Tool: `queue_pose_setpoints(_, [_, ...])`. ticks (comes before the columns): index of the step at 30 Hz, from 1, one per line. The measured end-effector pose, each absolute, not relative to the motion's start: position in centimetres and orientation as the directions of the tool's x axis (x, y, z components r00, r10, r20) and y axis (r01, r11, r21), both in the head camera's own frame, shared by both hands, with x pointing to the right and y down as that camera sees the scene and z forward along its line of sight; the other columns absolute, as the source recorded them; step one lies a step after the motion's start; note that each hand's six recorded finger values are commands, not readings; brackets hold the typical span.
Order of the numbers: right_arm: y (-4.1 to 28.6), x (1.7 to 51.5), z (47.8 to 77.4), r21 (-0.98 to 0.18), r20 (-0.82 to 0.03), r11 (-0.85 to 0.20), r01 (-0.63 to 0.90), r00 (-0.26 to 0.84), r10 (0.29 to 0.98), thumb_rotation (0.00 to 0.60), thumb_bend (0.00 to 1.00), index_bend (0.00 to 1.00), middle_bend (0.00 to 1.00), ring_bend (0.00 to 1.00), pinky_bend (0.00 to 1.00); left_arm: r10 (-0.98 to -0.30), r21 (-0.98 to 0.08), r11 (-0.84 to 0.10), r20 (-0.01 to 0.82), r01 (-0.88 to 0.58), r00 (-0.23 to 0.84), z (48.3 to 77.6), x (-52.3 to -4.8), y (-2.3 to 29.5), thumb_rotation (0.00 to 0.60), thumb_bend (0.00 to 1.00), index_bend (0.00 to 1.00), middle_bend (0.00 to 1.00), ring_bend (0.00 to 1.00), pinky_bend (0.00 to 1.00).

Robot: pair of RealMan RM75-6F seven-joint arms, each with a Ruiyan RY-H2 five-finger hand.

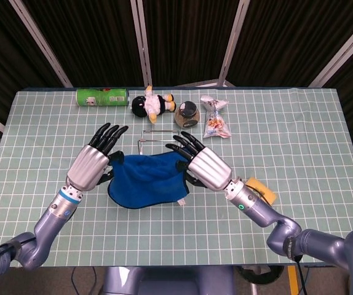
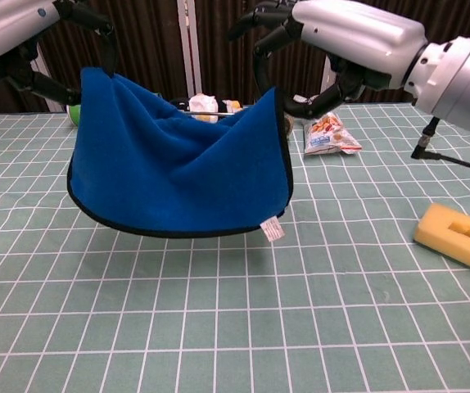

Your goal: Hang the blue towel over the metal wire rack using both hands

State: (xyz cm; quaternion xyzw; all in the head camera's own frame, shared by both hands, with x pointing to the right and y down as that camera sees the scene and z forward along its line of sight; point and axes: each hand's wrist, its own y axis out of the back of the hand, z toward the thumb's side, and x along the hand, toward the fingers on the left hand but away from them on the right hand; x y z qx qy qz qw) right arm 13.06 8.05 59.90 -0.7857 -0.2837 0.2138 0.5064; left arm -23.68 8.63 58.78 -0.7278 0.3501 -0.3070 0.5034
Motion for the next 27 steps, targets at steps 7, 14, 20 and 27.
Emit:
queue_pose_setpoints(7, [5.4, 12.9, 58.9, -0.918, -0.026, -0.291, 0.271, 0.691, 0.723, 0.6, 0.45, 0.66, 0.13, 0.0, 0.03, -0.834, -0.956, -0.219, 0.08, -0.194, 0.546, 57.6, -22.7, 5.8, 0.6, 0.48, 0.82, 0.0, 0.0, 0.0])
queue_pose_setpoints(14, [2.4, 12.1, 58.6, -0.911, -0.025, -0.279, 0.305, 0.633, 0.774, 0.6, 0.45, 0.66, 0.14, 0.0, 0.03, -0.854, -0.959, -0.196, 0.063, -0.207, 0.517, 56.7, -22.2, 3.3, 0.6, 0.48, 0.82, 0.0, 0.0, 0.0])
queue_pose_setpoints(20, [-0.1, 11.4, 58.3, -0.906, -0.015, -0.261, 0.333, 0.591, 0.806, 0.6, 0.45, 0.66, 0.14, 0.0, 0.03, -0.875, -0.961, -0.172, 0.048, -0.216, 0.482, 56.2, -23.1, 1.2, 0.6, 0.48, 0.82, 0.0, 0.0, 0.0])
queue_pose_setpoints(27, [-0.6, 11.3, 59.7, -0.907, -0.053, -0.281, 0.314, 0.576, 0.816, 0.6, 0.45, 0.66, 0.14, 0.0, 0.03, -0.882, -0.961, -0.197, 0.088, -0.193, 0.464, 57.7, -24.2, 0.2, 0.6, 0.48, 0.82, 0.0, 0.0, 0.0])
